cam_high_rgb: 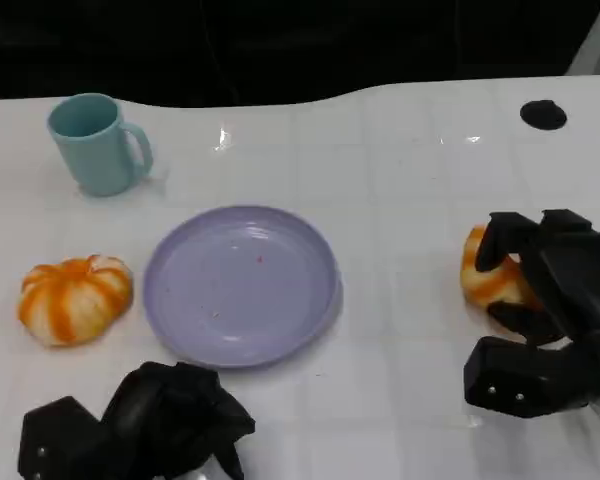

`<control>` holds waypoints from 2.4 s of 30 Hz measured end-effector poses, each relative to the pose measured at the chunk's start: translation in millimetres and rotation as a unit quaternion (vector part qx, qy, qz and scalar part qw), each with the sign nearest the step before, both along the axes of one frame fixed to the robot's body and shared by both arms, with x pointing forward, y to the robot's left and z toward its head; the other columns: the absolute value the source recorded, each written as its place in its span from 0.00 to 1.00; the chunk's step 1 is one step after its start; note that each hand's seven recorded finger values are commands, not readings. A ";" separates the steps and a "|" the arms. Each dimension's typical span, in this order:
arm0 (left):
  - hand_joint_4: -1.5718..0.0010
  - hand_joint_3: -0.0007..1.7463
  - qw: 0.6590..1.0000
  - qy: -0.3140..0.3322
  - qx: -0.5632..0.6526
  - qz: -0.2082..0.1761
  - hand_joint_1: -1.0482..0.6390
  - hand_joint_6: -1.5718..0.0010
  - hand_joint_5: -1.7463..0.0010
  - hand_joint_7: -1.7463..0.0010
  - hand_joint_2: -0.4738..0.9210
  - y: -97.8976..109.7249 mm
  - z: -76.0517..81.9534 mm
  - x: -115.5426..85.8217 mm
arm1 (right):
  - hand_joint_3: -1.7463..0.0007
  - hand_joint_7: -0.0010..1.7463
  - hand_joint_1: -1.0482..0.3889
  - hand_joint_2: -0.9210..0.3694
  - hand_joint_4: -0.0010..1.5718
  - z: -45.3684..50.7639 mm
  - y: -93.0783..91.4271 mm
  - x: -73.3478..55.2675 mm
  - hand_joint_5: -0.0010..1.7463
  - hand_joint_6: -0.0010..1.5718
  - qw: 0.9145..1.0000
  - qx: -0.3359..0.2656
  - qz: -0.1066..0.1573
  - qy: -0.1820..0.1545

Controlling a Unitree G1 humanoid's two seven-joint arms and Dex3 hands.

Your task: Grasp the bread from the table and place it into the plate.

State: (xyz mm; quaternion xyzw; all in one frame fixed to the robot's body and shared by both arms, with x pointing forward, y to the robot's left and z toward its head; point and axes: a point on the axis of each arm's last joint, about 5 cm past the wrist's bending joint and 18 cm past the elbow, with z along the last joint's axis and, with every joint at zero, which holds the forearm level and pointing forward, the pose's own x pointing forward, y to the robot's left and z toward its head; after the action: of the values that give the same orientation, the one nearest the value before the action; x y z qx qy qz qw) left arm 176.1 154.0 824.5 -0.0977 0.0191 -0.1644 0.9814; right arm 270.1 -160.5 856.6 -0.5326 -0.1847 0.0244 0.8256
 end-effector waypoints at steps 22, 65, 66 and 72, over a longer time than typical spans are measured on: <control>0.07 0.00 1.000 0.001 0.000 -0.002 0.00 0.03 0.41 0.67 0.92 -1.0 0.0 0.8 | 0.10 0.98 0.67 0.55 0.63 41.3 61.0 -7.3 1.00 0.49 0.976 0.153 0.151 -0.023; 0.07 0.00 1.000 0.001 -0.001 -0.010 0.00 0.03 0.43 0.70 0.92 -5.2 -2.2 1.7 | 0.91 0.01 0.43 0.05 0.04 53.7 147.9 6.6 0.35 0.26 0.943 0.123 0.299 0.077; 0.07 0.00 1.000 0.001 -0.001 -0.010 0.00 0.03 0.43 0.70 0.92 -5.3 -2.2 1.7 | 0.93 0.01 0.42 0.04 0.03 55.3 147.0 7.0 0.37 0.26 0.943 0.120 0.302 0.075; 0.07 0.00 1.000 0.001 -0.001 -0.010 0.00 0.02 0.44 0.70 0.92 -5.2 -2.2 1.8 | 0.96 0.01 0.42 0.00 0.02 55.9 137.6 2.5 0.41 0.26 0.940 0.117 0.310 0.077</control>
State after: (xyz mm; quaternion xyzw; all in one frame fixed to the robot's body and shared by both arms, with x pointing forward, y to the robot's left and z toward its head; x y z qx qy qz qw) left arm 177.8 148.8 822.3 -0.0986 0.0214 -0.1742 0.9795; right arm 272.6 -22.9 912.5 -0.3455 -0.2778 0.2986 0.8452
